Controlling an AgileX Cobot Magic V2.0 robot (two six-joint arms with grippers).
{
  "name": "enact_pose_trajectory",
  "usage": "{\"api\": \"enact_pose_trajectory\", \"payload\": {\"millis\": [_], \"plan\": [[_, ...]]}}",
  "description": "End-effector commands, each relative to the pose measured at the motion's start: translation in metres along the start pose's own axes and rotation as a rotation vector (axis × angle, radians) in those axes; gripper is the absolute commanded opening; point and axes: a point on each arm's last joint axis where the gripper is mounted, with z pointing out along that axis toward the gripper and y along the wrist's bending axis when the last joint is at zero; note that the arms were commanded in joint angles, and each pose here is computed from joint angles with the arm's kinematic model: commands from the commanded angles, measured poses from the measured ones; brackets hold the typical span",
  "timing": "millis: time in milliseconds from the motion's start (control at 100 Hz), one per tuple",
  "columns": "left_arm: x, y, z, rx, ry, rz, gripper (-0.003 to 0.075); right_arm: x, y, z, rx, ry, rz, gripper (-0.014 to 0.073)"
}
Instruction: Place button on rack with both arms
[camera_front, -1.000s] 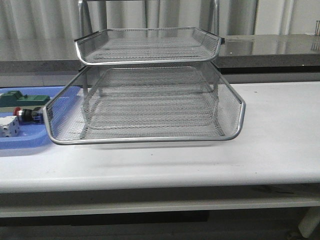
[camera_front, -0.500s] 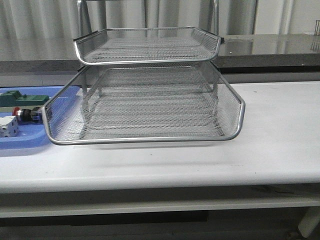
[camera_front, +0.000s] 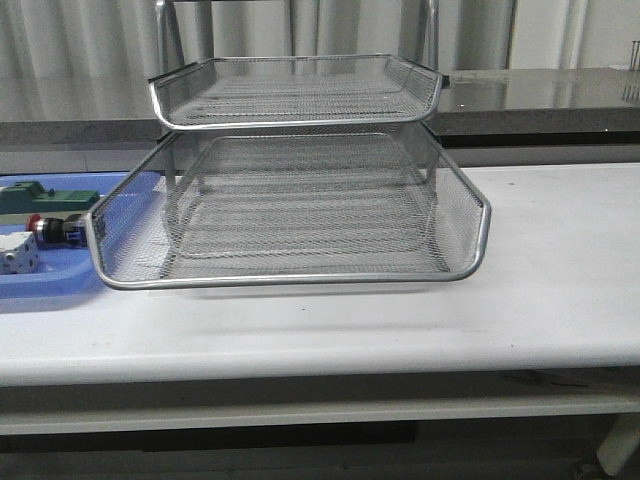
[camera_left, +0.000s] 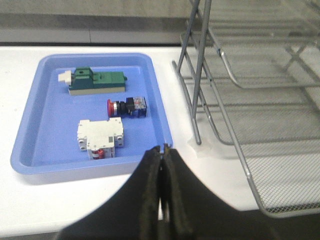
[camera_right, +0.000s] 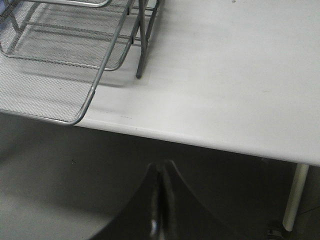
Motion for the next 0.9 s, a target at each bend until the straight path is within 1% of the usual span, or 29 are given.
{"api": "enact_pose_trajectory", "payload": {"millis": [0,90,180,260,410,470,600,630,690,710,730,740,750,760,820,830,850,870,880,890], "plan": [[-0.031,0.000,0.017,0.001,0.020,0.043,-0.0021,-0.013,0.000,-0.006,0.007,-0.086,-0.006,-0.0068],[-0.048,0.000,0.034,0.005,0.081,0.052,-0.0021,-0.013,0.000,-0.006,0.007,-0.086,-0.006,-0.0068],[-0.059,0.000,0.055,0.014,0.168,0.080,-0.0021,-0.013,0.000,-0.006,0.007,-0.086,-0.006,-0.0068],[-0.065,0.001,0.074,0.031,0.261,0.138,-0.0021,-0.013,0.000,-0.006,0.007,-0.086,-0.006,-0.0068],[-0.073,0.001,0.099,0.076,0.392,0.263,-0.0020,-0.013,0.000,-0.006,0.007,-0.086,-0.006,-0.0068],[-0.077,0.001,0.106,0.094,0.427,0.303,-0.0020,-0.013,0.000,-0.006,0.007,-0.086,-0.006,-0.0068],[-0.082,0.002,0.117,0.108,0.468,0.314,-0.0017,-0.013,0.000,-0.006,0.007,-0.086,-0.006,-0.0068],[-0.082,0.002,0.119,0.113,0.486,0.317,-0.0006,-0.013,0.000,-0.006,0.007,-0.086,-0.006,-0.0068],[-0.083,0.001,0.120,0.129,0.508,0.348,0.0041,-0.013,0.000,-0.006,0.007,-0.086,-0.006,-0.0068],[-0.083,0.002,0.121,0.134,0.520,0.354,0.0069,-0.013,0.000,-0.006,0.007,-0.086,-0.006,-0.0068],[-0.082,0.001,0.121,0.141,0.533,0.365,0.0114,-0.013,0.000,-0.006,0.007,-0.086,-0.006,-0.0068],[-0.082,0.001,0.121,0.141,0.531,0.368,0.0114,-0.013,0.000,-0.006,0.007,-0.086,-0.006,-0.0068],[-0.081,0.001,0.121,0.145,0.540,0.373,0.0154,-0.013,0.000,-0.006,0.007,-0.086,-0.006,-0.0068],[-0.081,0.001,0.121,0.146,0.540,0.376,0.0154,-0.013,0.000,-0.006,0.007,-0.086,-0.006,-0.0068],[-0.081,0.001,0.121,0.152,0.546,0.387,0.0304,-0.013,0.000,-0.006,0.007,-0.086,-0.006,-0.0068],[-0.081,0.001,0.121,0.152,0.546,0.387,0.0340,-0.013,0.000,-0.006,0.007,-0.086,-0.006,-0.0068],[-0.081,0.001,0.121,0.152,0.546,0.387,0.0377,-0.013,0.000,-0.006,0.007,-0.086,-0.006,-0.0068],[-0.081,0.001,0.121,0.152,0.546,0.387,0.0445,-0.013,0.000,-0.006,0.007,-0.086,-0.006,-0.0068],[-0.081,0.001,0.121,0.152,0.546,0.387,0.0445,-0.013,0.000,-0.006,0.007,-0.086,-0.006,-0.0068],[-0.081,0.001,0.121,0.152,0.546,0.387,0.0476,-0.013,0.000,-0.006,0.007,-0.086,-0.006,-0.0068]]}}
